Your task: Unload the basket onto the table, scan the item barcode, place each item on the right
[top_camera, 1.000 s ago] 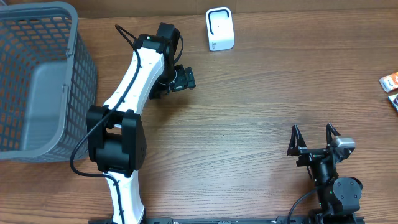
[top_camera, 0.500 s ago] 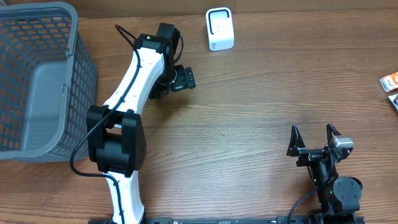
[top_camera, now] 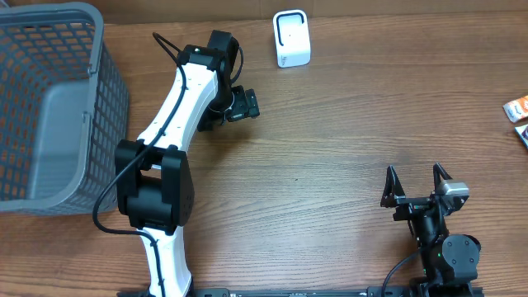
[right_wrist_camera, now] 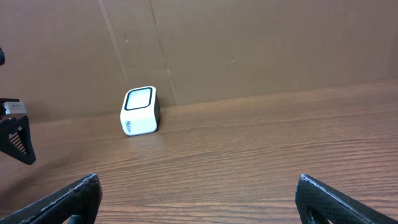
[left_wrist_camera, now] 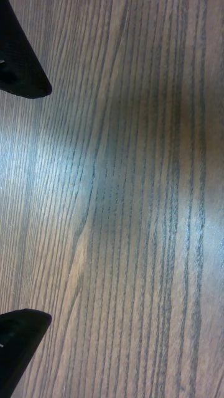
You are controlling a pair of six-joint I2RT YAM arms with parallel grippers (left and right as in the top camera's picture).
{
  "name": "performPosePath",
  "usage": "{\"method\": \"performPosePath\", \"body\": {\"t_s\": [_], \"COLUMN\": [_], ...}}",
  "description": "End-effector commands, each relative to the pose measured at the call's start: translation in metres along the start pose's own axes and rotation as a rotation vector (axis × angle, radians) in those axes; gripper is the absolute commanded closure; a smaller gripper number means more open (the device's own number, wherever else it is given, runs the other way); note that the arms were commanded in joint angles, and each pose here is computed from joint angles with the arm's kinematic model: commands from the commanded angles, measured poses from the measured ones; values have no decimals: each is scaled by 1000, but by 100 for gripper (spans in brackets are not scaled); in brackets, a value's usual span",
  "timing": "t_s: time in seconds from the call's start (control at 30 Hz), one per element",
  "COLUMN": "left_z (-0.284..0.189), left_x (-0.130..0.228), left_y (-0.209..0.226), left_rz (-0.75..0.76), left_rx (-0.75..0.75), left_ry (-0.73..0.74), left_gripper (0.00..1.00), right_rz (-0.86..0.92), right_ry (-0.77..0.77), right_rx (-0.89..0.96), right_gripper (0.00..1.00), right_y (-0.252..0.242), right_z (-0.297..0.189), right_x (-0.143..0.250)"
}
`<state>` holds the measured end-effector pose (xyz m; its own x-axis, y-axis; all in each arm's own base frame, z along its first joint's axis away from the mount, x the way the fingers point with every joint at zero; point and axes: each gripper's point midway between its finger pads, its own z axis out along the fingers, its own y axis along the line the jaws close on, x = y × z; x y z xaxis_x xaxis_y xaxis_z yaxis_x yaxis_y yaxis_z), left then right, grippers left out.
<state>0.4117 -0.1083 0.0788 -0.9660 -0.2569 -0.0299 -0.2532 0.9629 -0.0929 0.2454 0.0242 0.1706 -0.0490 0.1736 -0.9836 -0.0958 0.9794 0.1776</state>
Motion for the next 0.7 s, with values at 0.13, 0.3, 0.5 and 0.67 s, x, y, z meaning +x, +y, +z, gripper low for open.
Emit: {"method": "performPosePath", "body": {"t_s": [0.13,0.3,0.5,0.67], "left_z": [4,4,0,-4], "left_x": [2,-2,-7,-19], "left_y": [-1,11,13,-3], "left_rz": [3,3,84,148], "left_rx": [-6,-76,-89,-15], "left_ry": [9,-20,-47,-99], "left_gripper": [0,0,0,0], "right_rz": [-1,-1,-1,-1], "right_ry": [-5,-5,-5,-5], "right_rx": [-8,-8,-9,-9], "right_gripper": [0,0,0,0], "right_y": [1,1,1,1], "right_z": [0,0,0,0], "right_x": [1,1,1,1]}}
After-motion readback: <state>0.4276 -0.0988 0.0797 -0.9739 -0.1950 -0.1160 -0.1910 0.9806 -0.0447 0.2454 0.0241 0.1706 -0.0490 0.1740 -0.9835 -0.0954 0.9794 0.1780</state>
